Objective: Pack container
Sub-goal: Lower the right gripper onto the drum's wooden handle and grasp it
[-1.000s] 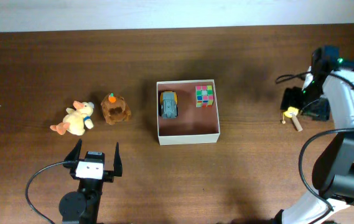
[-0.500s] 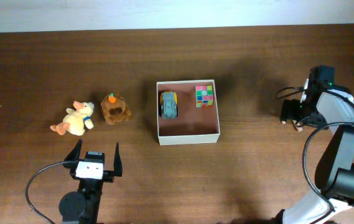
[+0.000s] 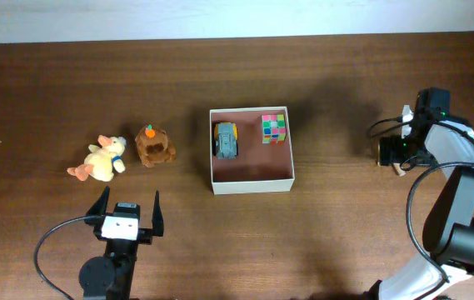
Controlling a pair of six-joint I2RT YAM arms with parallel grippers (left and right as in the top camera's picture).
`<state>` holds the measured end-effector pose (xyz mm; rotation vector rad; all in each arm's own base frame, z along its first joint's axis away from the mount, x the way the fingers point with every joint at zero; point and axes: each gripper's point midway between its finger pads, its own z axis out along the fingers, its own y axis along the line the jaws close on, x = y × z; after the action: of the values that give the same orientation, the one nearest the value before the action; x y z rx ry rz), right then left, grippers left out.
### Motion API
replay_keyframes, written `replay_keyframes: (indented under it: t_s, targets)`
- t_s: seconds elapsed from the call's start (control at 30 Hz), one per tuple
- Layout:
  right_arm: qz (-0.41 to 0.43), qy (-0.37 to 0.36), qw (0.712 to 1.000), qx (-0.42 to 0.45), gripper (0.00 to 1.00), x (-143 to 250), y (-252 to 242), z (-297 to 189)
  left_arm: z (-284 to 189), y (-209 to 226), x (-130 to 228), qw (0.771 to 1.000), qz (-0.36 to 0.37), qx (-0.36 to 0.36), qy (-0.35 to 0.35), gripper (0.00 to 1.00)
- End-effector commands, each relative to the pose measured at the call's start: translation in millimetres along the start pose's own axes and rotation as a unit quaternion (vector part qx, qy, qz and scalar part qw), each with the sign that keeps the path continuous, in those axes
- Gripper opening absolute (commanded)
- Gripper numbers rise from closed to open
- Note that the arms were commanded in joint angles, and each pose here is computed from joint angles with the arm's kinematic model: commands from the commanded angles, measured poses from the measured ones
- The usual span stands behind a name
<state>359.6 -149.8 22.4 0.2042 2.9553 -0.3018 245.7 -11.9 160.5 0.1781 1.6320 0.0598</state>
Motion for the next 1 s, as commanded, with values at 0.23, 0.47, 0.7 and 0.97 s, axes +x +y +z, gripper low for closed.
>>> replay_keyframes:
  t_s: [0.23,0.47,0.7,0.97]
  targets:
    - [-0.011,0.016,0.999,-0.044,0.85,11,-2,20,0,-1,2,1.0,-0.004,0.0,0.0,0.99]
    - [-0.009,0.003,0.996,-0.091,0.7,7,14,19,0,-1,2,1.0,-0.004,0.0,0.001,0.99]
    - [-0.01,-0.002,0.989,-0.15,0.63,9,37,20,0,-1,2,1.0,-0.004,0.0,0.001,0.99]
    - [-0.011,0.041,0.986,-0.161,0.6,35,48,41,0,-1,2,1.0,-0.004,0.0,0.001,0.99]
